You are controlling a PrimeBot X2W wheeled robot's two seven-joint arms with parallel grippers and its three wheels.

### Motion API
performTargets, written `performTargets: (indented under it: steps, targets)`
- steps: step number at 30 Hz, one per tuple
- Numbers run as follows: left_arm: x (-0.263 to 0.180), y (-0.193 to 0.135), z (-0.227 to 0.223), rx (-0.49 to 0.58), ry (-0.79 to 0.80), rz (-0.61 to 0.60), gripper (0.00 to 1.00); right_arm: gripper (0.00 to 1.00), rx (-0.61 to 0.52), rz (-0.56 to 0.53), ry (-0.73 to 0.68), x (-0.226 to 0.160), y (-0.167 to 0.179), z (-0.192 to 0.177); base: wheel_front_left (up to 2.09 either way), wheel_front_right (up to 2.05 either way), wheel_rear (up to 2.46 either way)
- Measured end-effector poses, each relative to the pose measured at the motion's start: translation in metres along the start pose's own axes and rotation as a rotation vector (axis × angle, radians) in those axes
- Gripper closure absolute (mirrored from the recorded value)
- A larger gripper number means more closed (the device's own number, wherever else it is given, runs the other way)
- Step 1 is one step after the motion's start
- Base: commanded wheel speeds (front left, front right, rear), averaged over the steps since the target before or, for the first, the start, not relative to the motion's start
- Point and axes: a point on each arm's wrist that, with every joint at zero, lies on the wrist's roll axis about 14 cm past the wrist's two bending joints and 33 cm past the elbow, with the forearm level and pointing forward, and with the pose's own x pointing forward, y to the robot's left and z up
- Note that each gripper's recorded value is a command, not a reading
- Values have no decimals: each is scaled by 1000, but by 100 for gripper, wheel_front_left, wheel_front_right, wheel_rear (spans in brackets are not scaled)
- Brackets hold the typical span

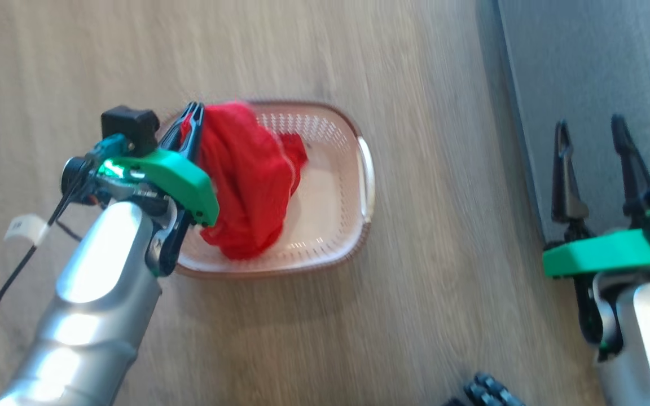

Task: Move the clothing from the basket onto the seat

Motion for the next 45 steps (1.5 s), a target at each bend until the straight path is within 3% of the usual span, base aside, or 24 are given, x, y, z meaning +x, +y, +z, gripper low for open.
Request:
performTargets:
  steps: [6, 19, 34, 45]
  targets:
    - [-47, 1, 53, 39, -125, 51, 100, 0, 4, 36, -37, -17, 10, 21, 0, 0, 0]
    - [-149, 25, 115, 89, -287, 219, 100, 0, -25, 127, -104, -45, 29, 53, 0, 0, 0]
    - [-192, 37, 137, 134, -331, 285, 100, 0, -45, 260, -114, -52, 63, 60, 0, 0, 0]
    - [-187, -2, 160, 218, -365, 174, 100, 0, -120, 643, -171, -50, 171, 79, 0, 0, 0]
